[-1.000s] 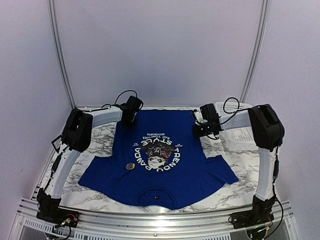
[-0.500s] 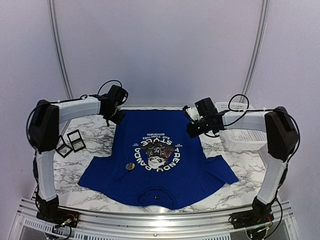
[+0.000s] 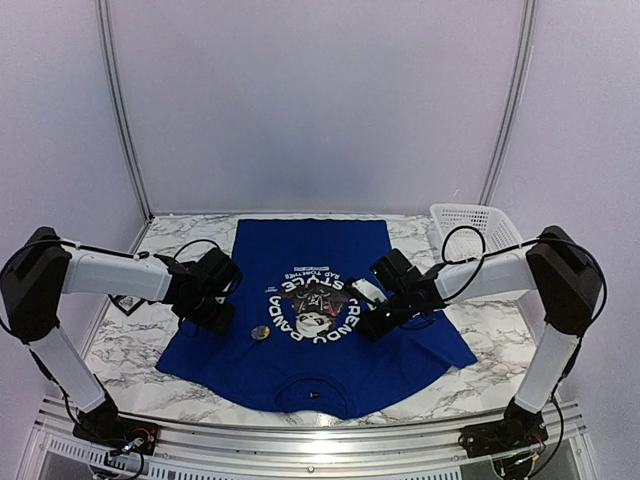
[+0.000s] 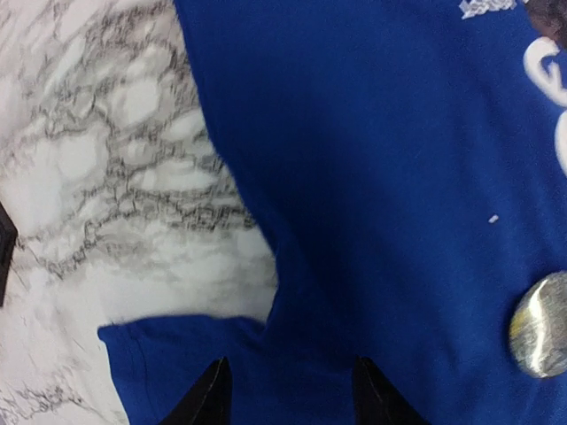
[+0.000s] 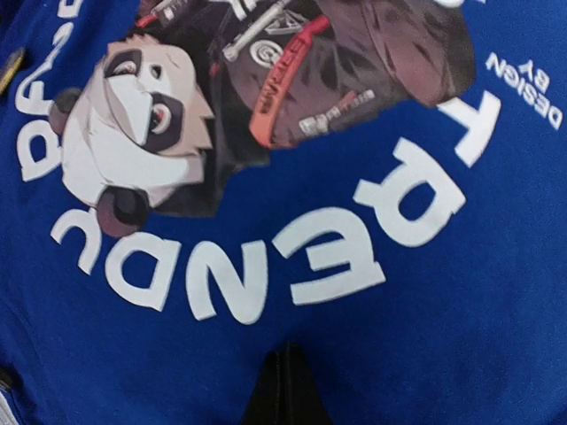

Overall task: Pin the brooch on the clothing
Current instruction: Smooth out the flattened clothing at the center of the board, then pick up the brooch from the brooch box.

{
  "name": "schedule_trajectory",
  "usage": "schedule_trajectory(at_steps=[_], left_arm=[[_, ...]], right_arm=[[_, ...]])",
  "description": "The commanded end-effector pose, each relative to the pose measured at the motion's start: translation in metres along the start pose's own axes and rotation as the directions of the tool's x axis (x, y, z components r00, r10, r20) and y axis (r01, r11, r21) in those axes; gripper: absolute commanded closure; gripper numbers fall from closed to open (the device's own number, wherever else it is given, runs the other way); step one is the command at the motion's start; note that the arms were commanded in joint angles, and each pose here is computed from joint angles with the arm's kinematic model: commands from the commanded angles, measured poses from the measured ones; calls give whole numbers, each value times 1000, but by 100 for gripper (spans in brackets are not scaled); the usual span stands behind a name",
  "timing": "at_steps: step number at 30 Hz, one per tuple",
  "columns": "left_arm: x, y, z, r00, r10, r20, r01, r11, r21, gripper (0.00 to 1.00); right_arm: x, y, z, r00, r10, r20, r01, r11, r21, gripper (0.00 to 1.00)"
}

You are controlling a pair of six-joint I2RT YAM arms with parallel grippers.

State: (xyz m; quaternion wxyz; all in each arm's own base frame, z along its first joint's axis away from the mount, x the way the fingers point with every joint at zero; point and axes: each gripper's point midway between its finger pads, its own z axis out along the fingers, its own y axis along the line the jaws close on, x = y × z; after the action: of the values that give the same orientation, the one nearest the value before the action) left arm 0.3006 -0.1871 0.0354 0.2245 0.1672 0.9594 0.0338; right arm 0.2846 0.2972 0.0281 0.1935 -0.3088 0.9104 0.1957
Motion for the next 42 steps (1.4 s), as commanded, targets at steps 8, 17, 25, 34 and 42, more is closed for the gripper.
schedule_trajectory(at_steps=[8,17,25,34,42], left_arm=[[5,33,-15,981,-178,80,184,979,-87,48],[7,169,-69,758,-562,332,633,756,-165,10],[46,252,-61,445,-810,381,891,443,-100,27],[42,282,-29,479,-811,336,878,432,-206,27],[40,287,4,529,-810,253,844,469,-261,36]], right_arm=[[2,-19,-10,999,30,37,-33,995,94,99],[-60,-5,-55,969,-78,234,57,994,97,76],[-65,-11,-46,963,-129,238,104,988,112,75],[-61,-15,-41,964,-126,235,107,990,90,75],[-60,-19,-39,966,-113,233,97,992,78,75]])
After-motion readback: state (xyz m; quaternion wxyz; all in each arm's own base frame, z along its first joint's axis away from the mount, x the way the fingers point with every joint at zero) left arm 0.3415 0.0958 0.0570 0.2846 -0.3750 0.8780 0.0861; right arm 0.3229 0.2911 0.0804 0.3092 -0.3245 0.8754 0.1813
